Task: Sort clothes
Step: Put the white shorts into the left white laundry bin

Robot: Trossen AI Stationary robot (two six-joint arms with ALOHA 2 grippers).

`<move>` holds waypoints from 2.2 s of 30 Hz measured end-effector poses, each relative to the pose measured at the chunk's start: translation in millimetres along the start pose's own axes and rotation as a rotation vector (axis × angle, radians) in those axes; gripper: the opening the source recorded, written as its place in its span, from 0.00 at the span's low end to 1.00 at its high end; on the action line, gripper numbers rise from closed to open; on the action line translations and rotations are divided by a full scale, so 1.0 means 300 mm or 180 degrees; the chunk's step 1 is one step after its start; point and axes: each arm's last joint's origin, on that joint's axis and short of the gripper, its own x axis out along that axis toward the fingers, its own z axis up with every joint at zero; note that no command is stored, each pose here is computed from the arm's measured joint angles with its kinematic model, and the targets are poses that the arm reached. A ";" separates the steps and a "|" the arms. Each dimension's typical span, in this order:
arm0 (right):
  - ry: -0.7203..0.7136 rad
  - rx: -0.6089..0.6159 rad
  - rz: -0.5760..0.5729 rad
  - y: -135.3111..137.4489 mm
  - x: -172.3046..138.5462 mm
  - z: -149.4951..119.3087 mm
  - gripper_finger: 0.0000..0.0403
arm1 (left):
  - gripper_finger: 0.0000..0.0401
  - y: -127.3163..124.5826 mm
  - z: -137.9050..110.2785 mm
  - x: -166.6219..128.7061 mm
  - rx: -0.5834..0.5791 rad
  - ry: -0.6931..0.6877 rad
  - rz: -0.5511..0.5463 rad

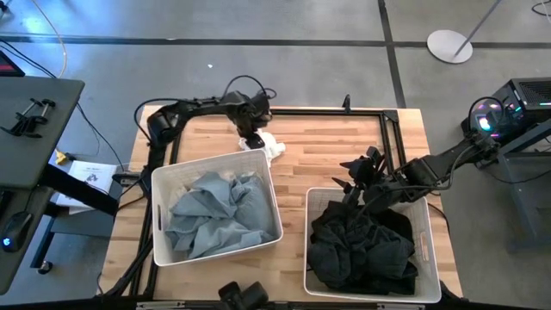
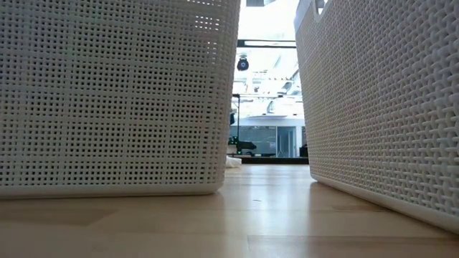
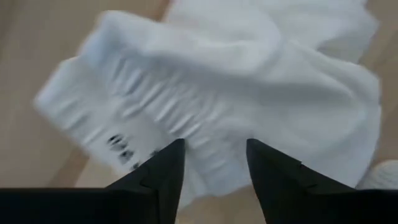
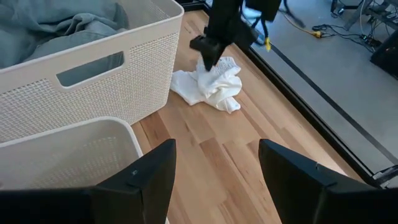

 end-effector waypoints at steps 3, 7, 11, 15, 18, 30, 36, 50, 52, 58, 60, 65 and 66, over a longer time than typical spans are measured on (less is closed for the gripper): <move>0.0000 -0.0012 -0.0001 0.000 0.000 0.000 0.55 | 0.47 -0.023 0.015 0.056 0.0171 0.0045 0.0015; -0.0001 -0.0064 -0.0001 0.000 0.000 0.000 0.55 | 0.53 -0.059 0.039 0.106 0.0357 -0.0007 0.0112; -0.0001 -0.0069 -0.0001 0.000 0.000 0.000 0.55 | 0.49 -0.101 0.043 0.154 0.0621 0.0089 0.0453; -0.0001 -0.0069 -0.0001 0.000 0.000 0.000 0.55 | 0.28 -0.135 0.044 0.168 0.0766 0.0121 0.0754; -0.0002 -0.0064 0.0000 0.000 0.000 0.000 0.55 | 0.06 -0.127 0.042 0.157 0.0773 0.0123 0.0792; -0.0089 0.0029 0.0143 0.019 -0.010 0.007 0.55 | 0.01 -0.271 0.014 -0.331 0.0930 -0.1546 0.0321; -0.0175 0.0049 0.0228 0.036 -0.026 0.007 0.55 | 0.00 -0.371 -0.155 -0.689 0.1137 -0.2722 0.0137; -0.0353 0.0016 0.0038 0.058 -0.024 0.006 0.55 | 0.00 -0.643 -0.786 -1.096 0.2753 -0.3994 -0.1706; -0.0351 0.0013 0.0033 0.061 -0.022 0.005 0.55 | 0.00 -0.662 -0.834 -1.066 0.2748 -0.3694 -0.1597; -0.0335 -0.0012 0.0019 0.080 -0.008 0.003 0.55 | 0.00 -0.720 -0.865 -0.846 0.1855 -0.3158 -0.0351; -0.0333 -0.0011 0.0021 0.088 -0.002 0.002 0.55 | 0.00 -0.726 -0.874 -0.764 0.1608 -0.2970 -0.0135; -0.0305 -0.0038 0.0023 0.101 0.009 -0.002 0.55 | 0.00 -0.714 -0.900 -0.518 0.1108 -0.2420 0.0054; -0.0302 -0.0044 0.0021 0.103 0.010 -0.002 0.55 | 0.00 -0.708 -0.906 -0.459 0.1004 -0.2304 0.0091</move>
